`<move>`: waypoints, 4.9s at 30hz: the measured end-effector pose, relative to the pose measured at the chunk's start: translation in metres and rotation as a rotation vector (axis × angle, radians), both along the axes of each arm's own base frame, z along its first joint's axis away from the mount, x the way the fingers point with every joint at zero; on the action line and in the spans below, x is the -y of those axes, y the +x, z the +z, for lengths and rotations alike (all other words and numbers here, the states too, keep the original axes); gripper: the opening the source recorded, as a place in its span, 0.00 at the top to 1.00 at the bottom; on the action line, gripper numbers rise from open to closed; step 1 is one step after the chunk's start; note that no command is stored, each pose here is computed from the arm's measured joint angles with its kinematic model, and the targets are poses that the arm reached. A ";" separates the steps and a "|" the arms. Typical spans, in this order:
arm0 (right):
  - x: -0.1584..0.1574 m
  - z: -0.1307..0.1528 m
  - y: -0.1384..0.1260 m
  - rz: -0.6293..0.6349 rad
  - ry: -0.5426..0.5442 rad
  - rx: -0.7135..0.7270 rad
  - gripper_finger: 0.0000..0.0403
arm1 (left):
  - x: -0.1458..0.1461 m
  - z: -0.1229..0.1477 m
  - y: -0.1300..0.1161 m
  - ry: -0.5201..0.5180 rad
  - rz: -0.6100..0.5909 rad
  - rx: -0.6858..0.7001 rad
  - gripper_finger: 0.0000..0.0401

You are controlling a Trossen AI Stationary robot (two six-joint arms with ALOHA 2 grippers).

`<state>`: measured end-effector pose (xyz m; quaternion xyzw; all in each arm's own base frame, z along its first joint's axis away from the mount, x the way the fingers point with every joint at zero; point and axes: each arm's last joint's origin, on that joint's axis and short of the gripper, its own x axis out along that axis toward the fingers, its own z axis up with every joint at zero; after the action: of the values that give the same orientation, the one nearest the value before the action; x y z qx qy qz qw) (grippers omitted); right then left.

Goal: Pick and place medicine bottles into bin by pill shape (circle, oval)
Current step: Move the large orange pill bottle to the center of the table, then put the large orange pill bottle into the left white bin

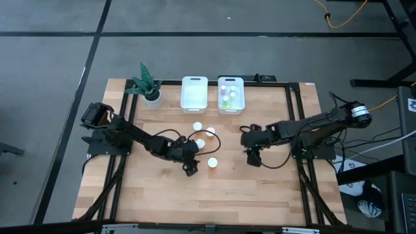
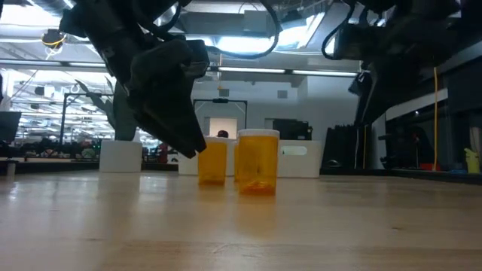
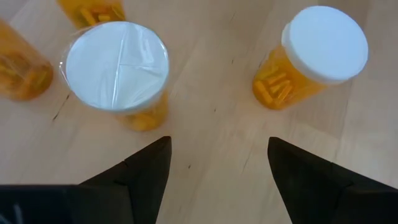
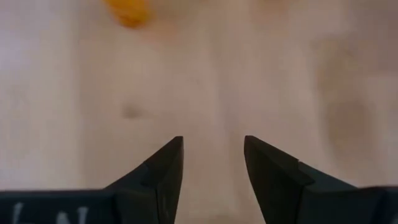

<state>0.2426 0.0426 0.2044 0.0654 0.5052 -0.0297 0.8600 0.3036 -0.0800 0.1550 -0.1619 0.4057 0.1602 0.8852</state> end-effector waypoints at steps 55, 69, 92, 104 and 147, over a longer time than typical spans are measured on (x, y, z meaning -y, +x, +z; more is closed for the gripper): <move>-0.011 -0.082 0.108 -0.228 -0.017 0.407 0.57 | 0.009 0.000 -0.003 0.068 -0.107 -0.013 0.35; 0.015 -0.077 0.107 -0.233 0.089 0.349 0.57 | 0.008 0.000 -0.002 0.078 -0.101 -0.011 0.35; 0.021 -0.068 0.095 -0.318 -0.042 0.286 0.45 | 0.008 0.000 -0.002 0.090 -0.093 -0.009 0.35; 0.025 -0.072 0.090 -0.315 -0.106 0.216 0.27 | 0.000 0.053 -0.030 0.128 -0.131 0.002 0.35; 0.023 0.033 0.018 -0.112 0.162 0.201 0.27 | -0.124 0.069 -0.033 0.396 -0.118 -0.138 0.35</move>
<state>0.2603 0.0195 0.2378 0.1654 0.4126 -0.0298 0.8953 0.2704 0.0437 0.2241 0.0507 0.4345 0.1954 0.8778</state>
